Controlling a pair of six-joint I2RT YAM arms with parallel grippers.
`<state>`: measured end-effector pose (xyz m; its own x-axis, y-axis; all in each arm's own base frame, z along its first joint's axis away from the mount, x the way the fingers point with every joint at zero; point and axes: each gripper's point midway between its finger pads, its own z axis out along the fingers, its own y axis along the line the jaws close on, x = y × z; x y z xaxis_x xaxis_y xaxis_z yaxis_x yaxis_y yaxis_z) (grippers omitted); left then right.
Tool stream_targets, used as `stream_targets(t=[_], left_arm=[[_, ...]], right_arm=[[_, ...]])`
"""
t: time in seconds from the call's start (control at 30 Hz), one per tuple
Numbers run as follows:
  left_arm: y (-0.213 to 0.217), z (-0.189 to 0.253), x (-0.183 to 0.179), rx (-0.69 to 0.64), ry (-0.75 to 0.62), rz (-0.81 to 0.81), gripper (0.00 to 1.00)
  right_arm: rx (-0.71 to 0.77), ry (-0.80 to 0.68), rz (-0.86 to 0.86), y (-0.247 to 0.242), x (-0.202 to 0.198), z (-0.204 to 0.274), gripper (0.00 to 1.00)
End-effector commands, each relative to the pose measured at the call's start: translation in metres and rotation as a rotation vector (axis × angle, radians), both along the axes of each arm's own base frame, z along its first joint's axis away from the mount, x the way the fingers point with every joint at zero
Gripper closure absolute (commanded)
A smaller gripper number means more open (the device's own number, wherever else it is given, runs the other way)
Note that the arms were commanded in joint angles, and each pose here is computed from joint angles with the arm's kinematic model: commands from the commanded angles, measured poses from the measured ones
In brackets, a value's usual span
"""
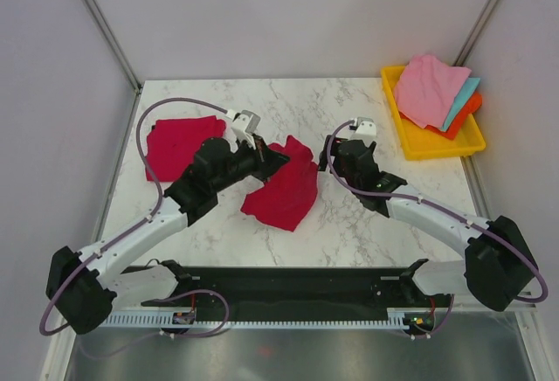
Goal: Fold and stack the t-shirts
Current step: Flatten the tshirt out
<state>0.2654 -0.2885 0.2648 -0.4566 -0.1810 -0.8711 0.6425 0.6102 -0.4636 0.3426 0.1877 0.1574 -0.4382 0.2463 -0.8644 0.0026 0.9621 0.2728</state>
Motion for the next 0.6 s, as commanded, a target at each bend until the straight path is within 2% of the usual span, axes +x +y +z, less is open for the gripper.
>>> stream_targets(t=[0.0,0.1,0.2,0.27,0.3,0.37,0.57], left_arm=[[0.018,-0.020,0.022,0.100,-0.012,0.130,0.93],[0.031,-0.058,0.047,0.246,0.059,0.244,0.96],[0.052,-0.110,0.078,0.423,0.196,0.374,0.97],[0.061,-0.126,0.088,0.472,0.238,0.406,0.88],[0.065,-0.128,0.094,0.486,0.243,0.425,0.72],[0.069,-0.137,0.097,0.521,0.253,0.446,0.51],[0.075,-0.145,0.099,0.548,0.266,0.469,0.45]], right_arm=[[0.047,-0.023,0.059,0.014,0.004,0.005,0.11],[0.052,-0.015,0.054,0.014,0.004,0.002,0.11],[0.054,-0.017,0.043,0.009,0.004,0.002,0.11],[0.055,-0.019,0.045,0.009,0.003,0.003,0.11],[0.055,-0.019,0.047,0.009,0.003,0.003,0.11],[0.053,-0.013,0.051,0.010,0.003,0.001,0.11],[0.050,-0.001,0.058,0.013,0.004,-0.003,0.11]])
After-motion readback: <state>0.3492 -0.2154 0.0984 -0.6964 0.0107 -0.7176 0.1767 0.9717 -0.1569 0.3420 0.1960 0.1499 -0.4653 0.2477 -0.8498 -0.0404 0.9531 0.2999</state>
